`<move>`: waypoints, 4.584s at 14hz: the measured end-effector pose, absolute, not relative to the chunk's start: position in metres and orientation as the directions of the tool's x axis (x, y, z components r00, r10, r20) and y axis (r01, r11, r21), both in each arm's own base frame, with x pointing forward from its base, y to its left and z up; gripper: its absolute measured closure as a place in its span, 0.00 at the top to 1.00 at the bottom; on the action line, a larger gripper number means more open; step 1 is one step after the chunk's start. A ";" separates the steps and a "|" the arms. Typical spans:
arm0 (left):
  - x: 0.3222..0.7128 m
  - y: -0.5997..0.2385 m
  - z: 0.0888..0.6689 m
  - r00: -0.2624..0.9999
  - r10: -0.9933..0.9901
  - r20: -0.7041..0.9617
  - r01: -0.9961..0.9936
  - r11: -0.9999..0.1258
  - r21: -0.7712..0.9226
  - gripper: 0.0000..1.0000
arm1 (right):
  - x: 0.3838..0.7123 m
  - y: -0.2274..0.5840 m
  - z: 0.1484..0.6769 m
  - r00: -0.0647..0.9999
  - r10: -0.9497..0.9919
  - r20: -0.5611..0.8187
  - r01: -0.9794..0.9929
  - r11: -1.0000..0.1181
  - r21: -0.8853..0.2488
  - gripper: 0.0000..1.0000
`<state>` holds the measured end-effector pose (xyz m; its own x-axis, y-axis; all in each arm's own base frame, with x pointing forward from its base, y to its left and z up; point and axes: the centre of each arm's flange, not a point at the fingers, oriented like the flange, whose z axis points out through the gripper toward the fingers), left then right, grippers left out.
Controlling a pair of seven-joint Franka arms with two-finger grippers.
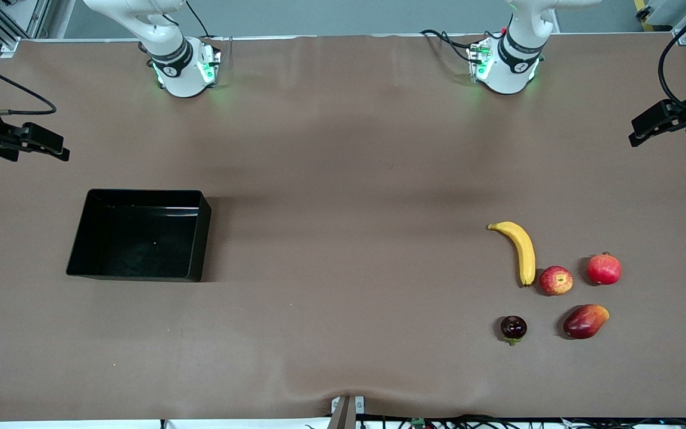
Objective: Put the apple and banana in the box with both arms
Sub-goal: 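Move the left gripper over the red-yellow apple beside the banana, then lower the left gripper and close it on the red-yellow apple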
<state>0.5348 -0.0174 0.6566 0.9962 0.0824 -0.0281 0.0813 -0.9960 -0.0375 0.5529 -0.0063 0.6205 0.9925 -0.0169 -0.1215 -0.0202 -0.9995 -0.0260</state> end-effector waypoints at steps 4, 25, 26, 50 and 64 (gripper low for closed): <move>0.535 -0.016 0.657 0.996 0.084 -0.029 0.083 -0.996 -0.038 1.00 | 0.553 -0.006 0.624 0.993 -0.017 -0.114 -0.020 -0.999 -0.026 1.00; 0.594 -0.026 0.488 0.997 0.056 -0.049 0.053 -0.997 -0.052 1.00 | 0.553 -0.011 0.630 0.995 -0.028 -0.101 -0.031 -0.999 -0.025 1.00; 0.594 -0.023 0.472 0.998 0.060 -0.035 0.058 -0.997 -0.049 1.00 | 0.553 -0.013 0.630 0.994 -0.030 -0.101 -0.033 -0.999 -0.025 1.00; 0.691 0.014 0.226 0.993 0.109 0.051 0.111 -0.994 -0.024 1.00 | 0.547 -0.019 0.631 0.990 -0.042 -0.138 -0.044 -0.999 -0.014 1.00; 0.686 0.017 0.205 0.994 0.112 0.021 0.112 -0.993 -0.025 0.79 | 0.547 -0.021 0.645 0.993 -0.046 -0.107 -0.047 -0.999 -0.013 1.00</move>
<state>0.6855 0.0166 0.2051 0.9935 0.1119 0.0205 0.1124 -0.9933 -0.0249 0.5470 -0.0211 0.6447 0.9932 -0.0457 -0.1072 -0.0473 -0.9988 -0.0132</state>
